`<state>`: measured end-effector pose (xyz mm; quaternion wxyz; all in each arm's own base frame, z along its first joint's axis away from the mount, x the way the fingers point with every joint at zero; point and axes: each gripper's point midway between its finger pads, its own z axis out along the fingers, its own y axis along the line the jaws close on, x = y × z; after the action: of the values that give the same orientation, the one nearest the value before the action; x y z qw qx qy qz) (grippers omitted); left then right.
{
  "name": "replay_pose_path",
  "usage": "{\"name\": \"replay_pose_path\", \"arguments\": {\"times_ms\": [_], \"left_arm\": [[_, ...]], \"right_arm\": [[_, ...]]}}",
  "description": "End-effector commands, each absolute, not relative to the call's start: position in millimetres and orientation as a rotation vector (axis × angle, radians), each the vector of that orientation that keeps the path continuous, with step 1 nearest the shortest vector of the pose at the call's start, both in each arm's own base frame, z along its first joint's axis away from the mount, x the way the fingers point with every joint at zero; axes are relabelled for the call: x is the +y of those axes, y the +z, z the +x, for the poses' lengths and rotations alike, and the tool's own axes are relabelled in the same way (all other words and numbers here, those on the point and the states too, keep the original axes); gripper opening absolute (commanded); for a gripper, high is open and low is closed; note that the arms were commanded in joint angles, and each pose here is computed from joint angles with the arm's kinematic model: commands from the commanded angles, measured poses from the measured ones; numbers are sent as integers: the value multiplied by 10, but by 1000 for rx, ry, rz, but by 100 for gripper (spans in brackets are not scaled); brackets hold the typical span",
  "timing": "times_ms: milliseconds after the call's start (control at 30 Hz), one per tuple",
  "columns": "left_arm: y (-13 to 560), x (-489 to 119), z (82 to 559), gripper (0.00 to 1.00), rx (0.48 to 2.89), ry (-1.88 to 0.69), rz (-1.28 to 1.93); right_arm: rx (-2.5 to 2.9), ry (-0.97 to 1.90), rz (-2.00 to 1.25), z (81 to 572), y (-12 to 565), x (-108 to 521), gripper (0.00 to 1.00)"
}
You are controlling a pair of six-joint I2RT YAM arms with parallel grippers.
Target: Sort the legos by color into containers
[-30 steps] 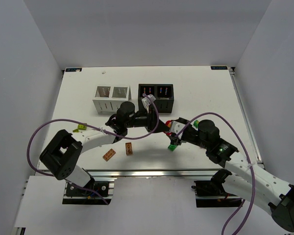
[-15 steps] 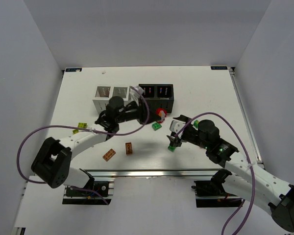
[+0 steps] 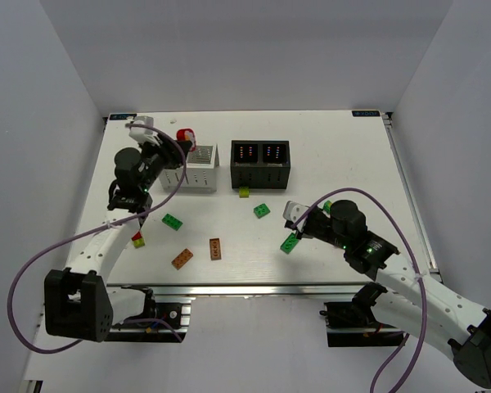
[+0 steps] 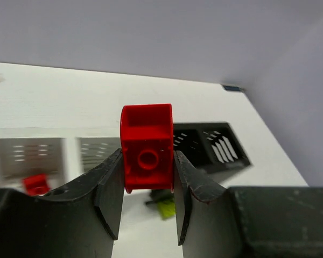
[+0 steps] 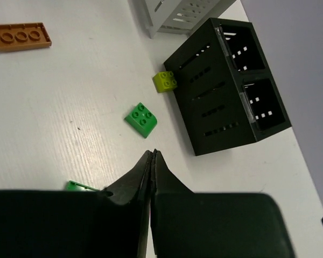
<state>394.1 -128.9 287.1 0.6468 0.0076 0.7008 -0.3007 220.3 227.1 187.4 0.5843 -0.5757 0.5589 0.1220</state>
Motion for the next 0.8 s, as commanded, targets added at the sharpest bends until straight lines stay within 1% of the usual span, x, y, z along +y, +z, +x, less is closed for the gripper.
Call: {"name": "replay_pose_path", "arguments": {"times_ms": [0,167,500,600,767], "left_arm": [[2787,-806,4157,0,1601,-517,-101],[2606,-501,4385,0,1627,-441,-159],[2270,-383,4575,0,1726,-329,-114],[2146,-383,4607,0,1757,-326,-113],[2085,-359,4684,3,1777,-305,-111]], "right_arm": [[1250,295,-1302,2210,2155,2305,0],[1242,283,-1293,2216,2184,2284,0],[1220,278,-1280,2197,2250,2266,0],[1213,278,-1274,2192,2271,2265,4],[1212,278,-1276,2191,2272,2267,8]]}}
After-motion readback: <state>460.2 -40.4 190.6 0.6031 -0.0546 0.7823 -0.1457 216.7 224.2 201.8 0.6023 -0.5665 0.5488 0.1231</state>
